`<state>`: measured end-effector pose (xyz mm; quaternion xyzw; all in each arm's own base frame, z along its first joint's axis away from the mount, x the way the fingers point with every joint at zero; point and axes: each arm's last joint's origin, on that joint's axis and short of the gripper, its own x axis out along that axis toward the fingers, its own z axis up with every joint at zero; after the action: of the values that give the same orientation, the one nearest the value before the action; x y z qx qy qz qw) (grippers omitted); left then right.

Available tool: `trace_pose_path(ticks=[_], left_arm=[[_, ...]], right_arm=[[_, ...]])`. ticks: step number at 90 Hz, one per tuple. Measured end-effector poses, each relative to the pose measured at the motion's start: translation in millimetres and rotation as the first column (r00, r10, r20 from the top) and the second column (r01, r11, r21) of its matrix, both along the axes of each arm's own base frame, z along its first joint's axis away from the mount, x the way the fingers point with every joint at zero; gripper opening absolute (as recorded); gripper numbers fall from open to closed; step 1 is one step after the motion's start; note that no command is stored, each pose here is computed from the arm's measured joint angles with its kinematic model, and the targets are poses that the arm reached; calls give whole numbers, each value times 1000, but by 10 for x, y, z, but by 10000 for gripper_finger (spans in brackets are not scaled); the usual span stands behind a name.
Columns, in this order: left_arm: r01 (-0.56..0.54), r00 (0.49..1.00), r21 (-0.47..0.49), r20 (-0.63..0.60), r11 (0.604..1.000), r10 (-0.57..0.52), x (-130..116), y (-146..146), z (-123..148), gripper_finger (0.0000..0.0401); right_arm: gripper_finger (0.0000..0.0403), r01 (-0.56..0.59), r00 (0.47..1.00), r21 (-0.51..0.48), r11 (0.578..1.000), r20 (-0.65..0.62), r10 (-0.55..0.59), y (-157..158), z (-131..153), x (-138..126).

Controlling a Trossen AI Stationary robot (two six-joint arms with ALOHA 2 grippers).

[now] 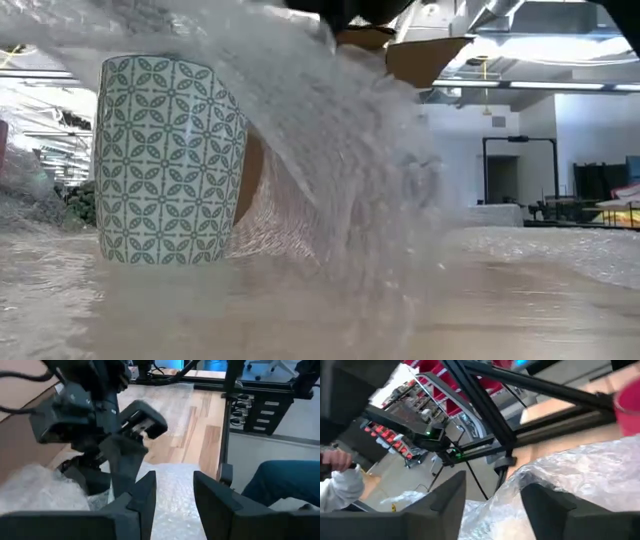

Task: Wrap mug
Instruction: Pack the white mug with the bubble wrap

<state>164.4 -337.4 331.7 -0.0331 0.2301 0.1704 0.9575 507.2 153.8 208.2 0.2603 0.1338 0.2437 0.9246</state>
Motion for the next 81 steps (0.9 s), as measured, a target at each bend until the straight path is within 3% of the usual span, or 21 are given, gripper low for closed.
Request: trace_pose_path(ticks=[26,54,69,81], left_arm=[[6,999,-9,31,1000,-6,17,-27,7,109],[0,999,3,47,1000,0,34,-14,13,109],[-18,999,11,43,1000,18,108,24,12,109],[-38,999,33,30,999,37,215,84,11,109]], right_arm=[[213,-46,998,-72,996,27,48,6,220,-80],[213,-117,993,-288,950,-61,103,148,189,-129],[219,-115,993,-316,942,-52,103,126,312,-100],[251,-123,992,-328,937,-36,118,129,349,-95]])
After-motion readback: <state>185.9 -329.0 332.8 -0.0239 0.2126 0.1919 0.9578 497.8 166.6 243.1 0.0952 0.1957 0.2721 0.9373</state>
